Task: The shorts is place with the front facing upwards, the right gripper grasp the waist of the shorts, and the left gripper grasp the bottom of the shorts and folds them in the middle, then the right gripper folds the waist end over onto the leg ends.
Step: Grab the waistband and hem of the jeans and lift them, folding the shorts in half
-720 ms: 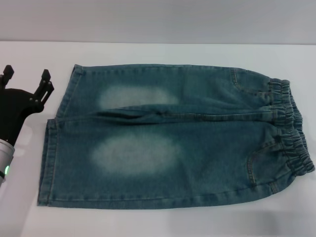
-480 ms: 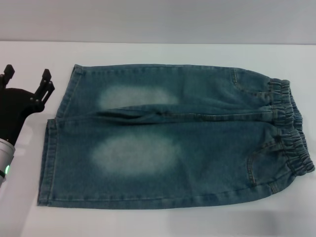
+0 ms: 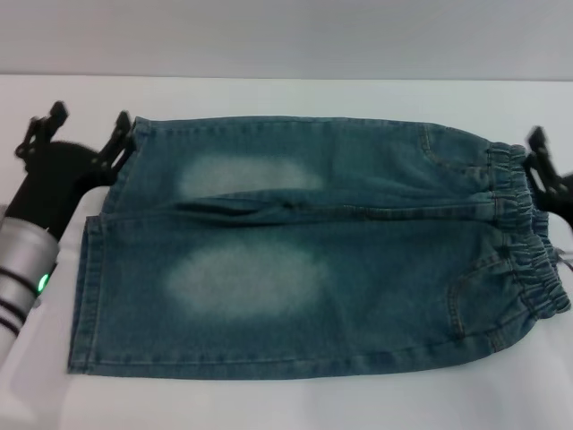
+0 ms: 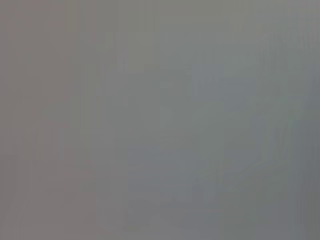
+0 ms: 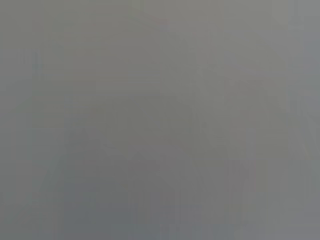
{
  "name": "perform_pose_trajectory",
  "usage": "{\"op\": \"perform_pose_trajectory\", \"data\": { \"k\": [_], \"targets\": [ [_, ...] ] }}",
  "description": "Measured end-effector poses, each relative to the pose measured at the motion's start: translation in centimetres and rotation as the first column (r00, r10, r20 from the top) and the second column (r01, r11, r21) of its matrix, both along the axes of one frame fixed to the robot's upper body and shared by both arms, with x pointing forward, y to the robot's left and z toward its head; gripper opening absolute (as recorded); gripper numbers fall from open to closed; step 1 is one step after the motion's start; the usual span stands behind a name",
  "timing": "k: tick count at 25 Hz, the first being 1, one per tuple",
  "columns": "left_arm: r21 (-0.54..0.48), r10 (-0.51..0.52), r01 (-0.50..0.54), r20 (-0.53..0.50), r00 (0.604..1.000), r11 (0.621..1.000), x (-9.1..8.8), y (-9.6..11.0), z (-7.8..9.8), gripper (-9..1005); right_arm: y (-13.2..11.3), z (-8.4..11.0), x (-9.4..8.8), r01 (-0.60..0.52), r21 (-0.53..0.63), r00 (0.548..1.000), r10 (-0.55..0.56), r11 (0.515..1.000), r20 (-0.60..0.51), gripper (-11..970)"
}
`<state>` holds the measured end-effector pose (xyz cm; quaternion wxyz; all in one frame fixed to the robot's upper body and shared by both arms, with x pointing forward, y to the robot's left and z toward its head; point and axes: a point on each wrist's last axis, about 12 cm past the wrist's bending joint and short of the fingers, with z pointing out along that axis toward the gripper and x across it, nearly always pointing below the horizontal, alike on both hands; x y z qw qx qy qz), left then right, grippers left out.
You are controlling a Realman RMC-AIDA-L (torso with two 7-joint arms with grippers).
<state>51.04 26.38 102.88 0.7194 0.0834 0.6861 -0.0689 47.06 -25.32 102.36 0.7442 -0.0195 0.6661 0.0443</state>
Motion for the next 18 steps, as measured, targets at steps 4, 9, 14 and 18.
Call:
{"op": "perform_pose_trajectory", "data": {
  "k": [4,9,14,18],
  "targets": [
    [-0.019,-0.034,0.032,-0.122,0.992,0.999,2.0,-1.1,1.2,843,1.5,1.6,2.8,-0.06,0.047,0.994,0.064,0.997,-0.089,694],
    [-0.035,-0.041,0.035,-0.19,0.981,0.999,3.1,-1.6,2.4,844,2.7,5.2,5.6,-0.109,0.091,0.96,0.129,0.99,-0.248,694],
    [-0.062,-0.031,0.002,-0.471,0.881,0.998,4.8,-1.7,6.4,844,2.5,10.0,6.9,-0.136,0.18,0.879,0.203,0.974,-0.432,695],
    [-0.037,-0.03,0.011,-0.587,0.809,0.999,5.0,-1.7,8.5,844,1.9,13.2,6.6,-0.141,0.271,0.802,0.271,0.952,-0.532,695]
  ]
}}
